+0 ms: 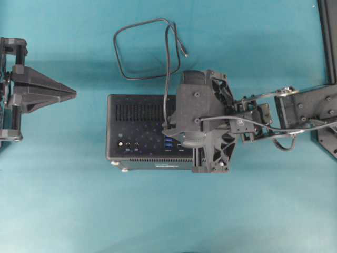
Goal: Insert the USB into the PC box with both arms.
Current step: 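Push the USB plug down into the blue port with the right gripper, then open the right gripper and lift it off the inserted plug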
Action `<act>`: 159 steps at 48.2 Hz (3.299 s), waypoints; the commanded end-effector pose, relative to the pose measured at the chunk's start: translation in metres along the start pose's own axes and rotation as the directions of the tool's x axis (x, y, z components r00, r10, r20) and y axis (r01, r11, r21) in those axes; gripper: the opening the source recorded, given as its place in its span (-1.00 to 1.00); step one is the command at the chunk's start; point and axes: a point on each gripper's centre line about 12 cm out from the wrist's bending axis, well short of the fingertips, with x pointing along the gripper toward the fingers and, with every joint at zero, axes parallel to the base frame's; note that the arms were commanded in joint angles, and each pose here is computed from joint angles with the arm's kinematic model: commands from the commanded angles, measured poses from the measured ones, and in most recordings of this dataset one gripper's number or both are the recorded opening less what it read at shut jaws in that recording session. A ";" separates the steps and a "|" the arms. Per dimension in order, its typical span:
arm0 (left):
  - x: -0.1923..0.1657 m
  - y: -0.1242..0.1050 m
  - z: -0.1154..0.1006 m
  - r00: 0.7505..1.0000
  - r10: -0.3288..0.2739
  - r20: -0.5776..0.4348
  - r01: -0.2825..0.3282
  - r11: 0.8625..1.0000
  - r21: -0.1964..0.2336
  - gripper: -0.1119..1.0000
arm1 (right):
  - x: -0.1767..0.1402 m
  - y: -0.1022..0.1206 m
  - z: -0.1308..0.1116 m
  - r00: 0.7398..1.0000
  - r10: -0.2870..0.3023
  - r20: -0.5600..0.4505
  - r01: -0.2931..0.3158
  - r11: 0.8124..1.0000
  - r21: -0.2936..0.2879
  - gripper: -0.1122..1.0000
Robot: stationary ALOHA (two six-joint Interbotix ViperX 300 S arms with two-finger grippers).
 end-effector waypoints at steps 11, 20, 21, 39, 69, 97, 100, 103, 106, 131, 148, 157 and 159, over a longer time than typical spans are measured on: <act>0.000 0.000 0.007 1.000 -0.001 0.022 0.001 1.000 0.005 -0.80 | 0.003 -0.004 -0.003 1.000 -0.015 -0.018 0.016 1.000 0.006 -0.68; 0.000 0.000 0.007 1.000 -0.001 0.022 0.001 1.000 0.005 -0.80 | 0.005 0.010 -0.006 0.999 0.020 -0.028 -0.020 1.000 0.007 -0.68; 0.000 0.000 0.007 1.000 -0.001 0.023 0.001 1.000 0.005 -0.80 | 0.005 0.010 -0.006 0.999 0.024 -0.027 -0.024 1.000 0.009 -0.68; 0.000 -0.006 0.012 0.999 -0.028 0.035 0.027 1.000 0.013 -0.80 | 0.003 0.007 -0.001 1.000 0.017 -0.015 -0.017 1.000 0.012 -0.68; -0.001 -0.022 0.021 0.995 -0.095 0.042 0.095 0.995 0.024 -0.80 | -0.003 0.006 0.001 1.000 0.017 -0.004 -0.017 1.000 0.013 -0.49; -0.003 -0.024 0.033 0.993 -0.103 0.065 0.101 0.994 0.031 -0.80 | -0.025 -0.001 0.008 0.999 0.018 0.049 -0.019 0.999 0.029 0.38; -0.003 -0.024 0.033 0.992 -0.104 0.070 0.102 0.994 0.032 -0.80 | -0.034 -0.003 0.009 0.997 0.019 0.069 -0.021 0.999 0.035 0.38; -0.004 -0.024 0.035 0.992 -0.104 0.077 0.102 0.994 0.032 -0.80 | -0.042 -0.006 0.009 0.996 0.019 0.085 -0.022 0.999 0.041 0.38; -0.004 -0.024 0.035 0.991 -0.104 0.079 0.102 0.994 0.030 -0.80 | -0.052 -0.008 0.008 0.995 0.019 0.103 -0.023 0.999 0.044 0.38; -0.003 -0.024 0.035 0.990 -0.104 0.091 0.102 0.994 0.030 -0.80 | -0.088 -0.016 -0.027 0.968 0.061 0.245 -0.072 0.997 0.039 0.38; -0.003 -0.024 0.036 0.990 -0.104 0.093 0.101 0.994 0.031 -0.80 | -0.101 -0.018 -0.043 0.936 0.090 0.340 -0.106 0.994 0.029 0.38; -0.002 -0.025 0.026 0.992 -0.104 0.070 0.102 0.994 0.038 -0.80 | -0.102 -0.019 -0.052 0.938 0.090 0.335 -0.106 0.994 0.028 0.38; -0.002 -0.025 0.027 0.992 -0.104 0.071 0.102 0.994 0.038 -0.80 | -0.102 -0.019 -0.053 0.937 0.091 0.337 -0.106 0.994 0.028 0.38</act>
